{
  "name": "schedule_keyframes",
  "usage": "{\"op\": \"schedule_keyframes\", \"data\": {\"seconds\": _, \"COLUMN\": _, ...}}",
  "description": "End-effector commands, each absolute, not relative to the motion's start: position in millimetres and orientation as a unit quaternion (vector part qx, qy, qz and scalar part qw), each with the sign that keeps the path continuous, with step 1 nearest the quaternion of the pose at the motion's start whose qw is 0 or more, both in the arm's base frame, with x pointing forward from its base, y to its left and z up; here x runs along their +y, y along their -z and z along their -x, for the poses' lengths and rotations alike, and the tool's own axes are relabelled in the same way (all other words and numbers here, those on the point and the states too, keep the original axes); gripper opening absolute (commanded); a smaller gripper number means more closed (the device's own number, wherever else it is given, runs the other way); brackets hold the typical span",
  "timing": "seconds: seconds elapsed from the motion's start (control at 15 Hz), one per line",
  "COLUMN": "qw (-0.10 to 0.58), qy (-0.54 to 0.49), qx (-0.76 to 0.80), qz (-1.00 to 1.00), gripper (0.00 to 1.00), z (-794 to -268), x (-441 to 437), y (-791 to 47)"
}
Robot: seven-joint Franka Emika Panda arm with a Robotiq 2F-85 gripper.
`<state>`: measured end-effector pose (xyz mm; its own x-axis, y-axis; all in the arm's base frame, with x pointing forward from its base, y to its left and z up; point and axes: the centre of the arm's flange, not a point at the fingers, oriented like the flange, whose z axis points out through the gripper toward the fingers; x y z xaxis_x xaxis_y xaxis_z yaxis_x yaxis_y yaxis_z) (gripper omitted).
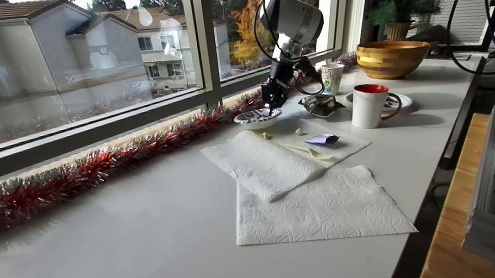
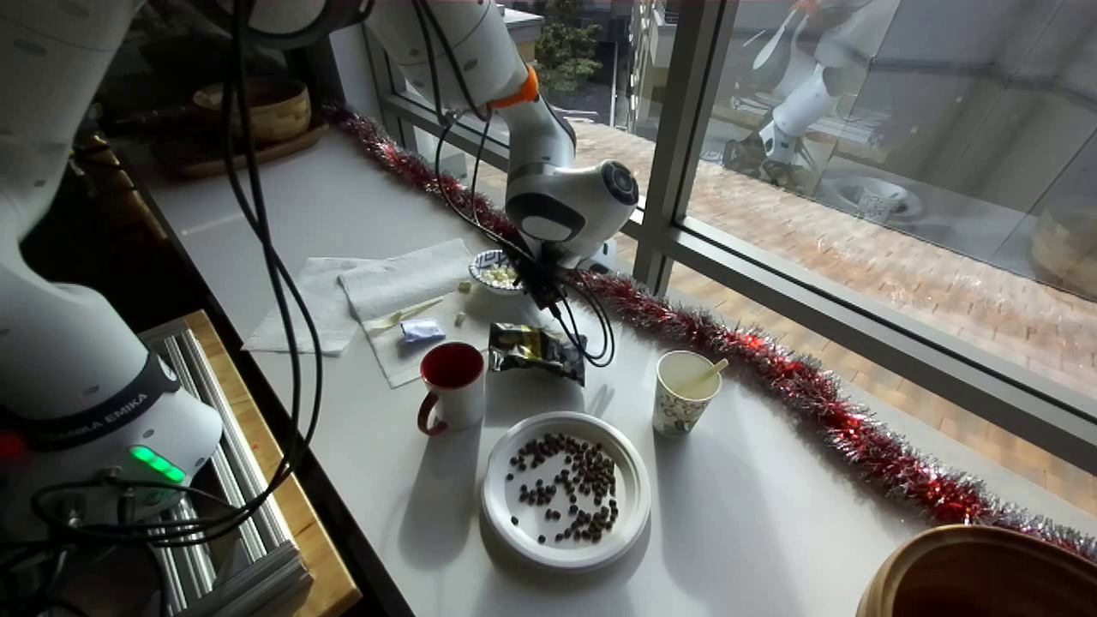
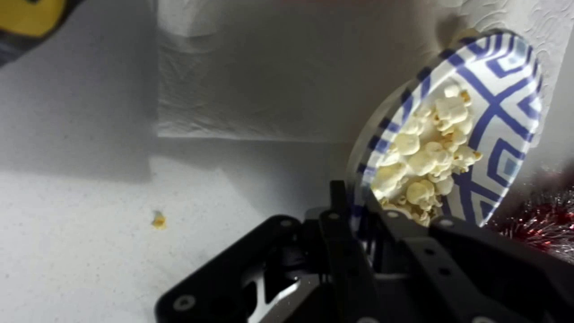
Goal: Pour the blue plate's contents into the cup
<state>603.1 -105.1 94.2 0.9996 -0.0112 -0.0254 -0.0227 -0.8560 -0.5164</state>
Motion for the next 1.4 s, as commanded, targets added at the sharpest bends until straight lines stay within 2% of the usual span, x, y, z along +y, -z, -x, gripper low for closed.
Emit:
{"op": "schedule_keyframes", "data": {"seconds": 0.0, "qw": 0.281, "qy": 0.005, "qx": 0.013, "qz": 0.96, "gripper": 0.08, "z": -607, "x": -110, "y": -97}}
{"op": "schedule_keyframes", "data": {"seconds": 0.4, "qw": 0.271, "qy": 0.0, "qx": -0.019, "qz": 0.963, "gripper": 0.05, "z": -600, "x": -105, "y": -135}}
{"op": "schedule_keyframes", "data": {"seconds": 0.73, "qw": 0.242, "qy": 0.006, "qx": -0.041, "qz": 0.969, "gripper": 0.04, "z": -588, "x": -120, "y": -200}}
{"op": "schedule_keyframes", "data": {"seconds": 1.33, "qw": 0.181, "qy": 0.105, "qx": 0.05, "qz": 0.977, "gripper": 0.04, "z": -571, "x": -235, "y": -336}}
